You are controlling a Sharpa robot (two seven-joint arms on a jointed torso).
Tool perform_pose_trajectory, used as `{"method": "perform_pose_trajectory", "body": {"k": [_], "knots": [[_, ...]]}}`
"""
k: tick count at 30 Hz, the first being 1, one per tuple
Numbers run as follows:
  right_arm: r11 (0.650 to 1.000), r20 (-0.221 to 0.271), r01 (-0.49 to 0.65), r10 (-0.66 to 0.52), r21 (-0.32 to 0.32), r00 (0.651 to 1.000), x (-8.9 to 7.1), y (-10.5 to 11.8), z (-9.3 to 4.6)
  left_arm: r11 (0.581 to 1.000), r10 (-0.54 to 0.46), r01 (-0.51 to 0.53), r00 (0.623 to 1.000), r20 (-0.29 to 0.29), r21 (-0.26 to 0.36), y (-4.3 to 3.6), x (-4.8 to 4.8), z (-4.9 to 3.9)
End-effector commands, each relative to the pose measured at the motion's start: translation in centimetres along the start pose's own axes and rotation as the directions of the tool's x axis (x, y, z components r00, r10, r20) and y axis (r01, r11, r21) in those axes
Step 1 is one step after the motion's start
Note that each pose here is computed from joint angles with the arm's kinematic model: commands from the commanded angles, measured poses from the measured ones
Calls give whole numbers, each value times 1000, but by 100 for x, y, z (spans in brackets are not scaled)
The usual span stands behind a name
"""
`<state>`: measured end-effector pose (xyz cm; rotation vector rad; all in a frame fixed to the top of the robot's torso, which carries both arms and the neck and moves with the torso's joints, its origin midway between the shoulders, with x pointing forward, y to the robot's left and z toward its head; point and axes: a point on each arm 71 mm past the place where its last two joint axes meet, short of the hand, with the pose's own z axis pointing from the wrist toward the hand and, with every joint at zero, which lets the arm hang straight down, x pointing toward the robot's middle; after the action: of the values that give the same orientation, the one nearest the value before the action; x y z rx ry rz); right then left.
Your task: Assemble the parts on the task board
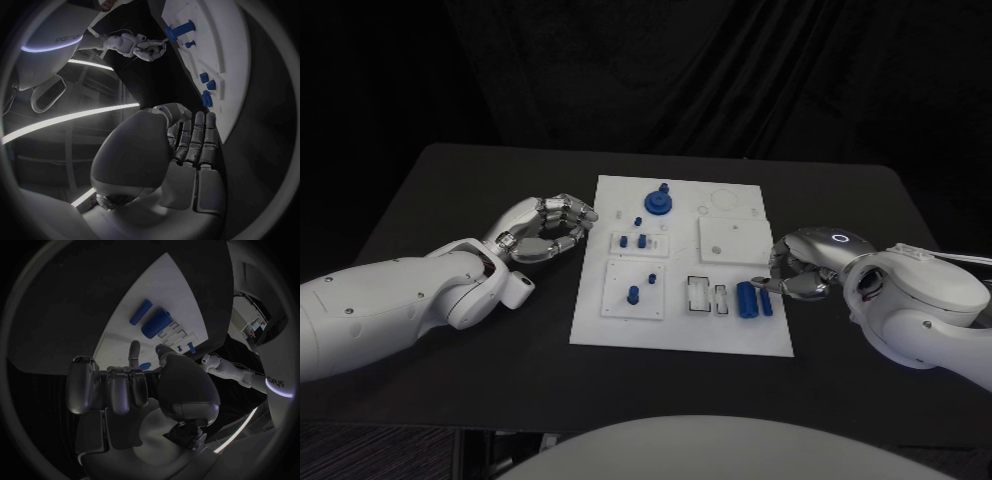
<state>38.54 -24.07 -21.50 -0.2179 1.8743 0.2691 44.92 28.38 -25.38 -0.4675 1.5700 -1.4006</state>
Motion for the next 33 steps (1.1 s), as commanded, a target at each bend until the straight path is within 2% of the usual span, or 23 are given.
{"method": "perform_pose_trajectory", "body": {"k": [1,12,21,33], "knots": [[999,26,42,-42,29,999,15,27,-10,995,-12,13,1000,-12,96,-66,15,-9],[999,11,33,-32,-2,999,141,127,-11,996,-15,16,1000,-14,93,-59,14,-17],[999,-16,53,-53,-3,998,250,147,14,996,-17,18,1000,-17,90,-57,19,-17],[998,-20,55,-55,-10,998,299,190,53,996,-20,21,1000,-20,85,-51,20,-20]]}}
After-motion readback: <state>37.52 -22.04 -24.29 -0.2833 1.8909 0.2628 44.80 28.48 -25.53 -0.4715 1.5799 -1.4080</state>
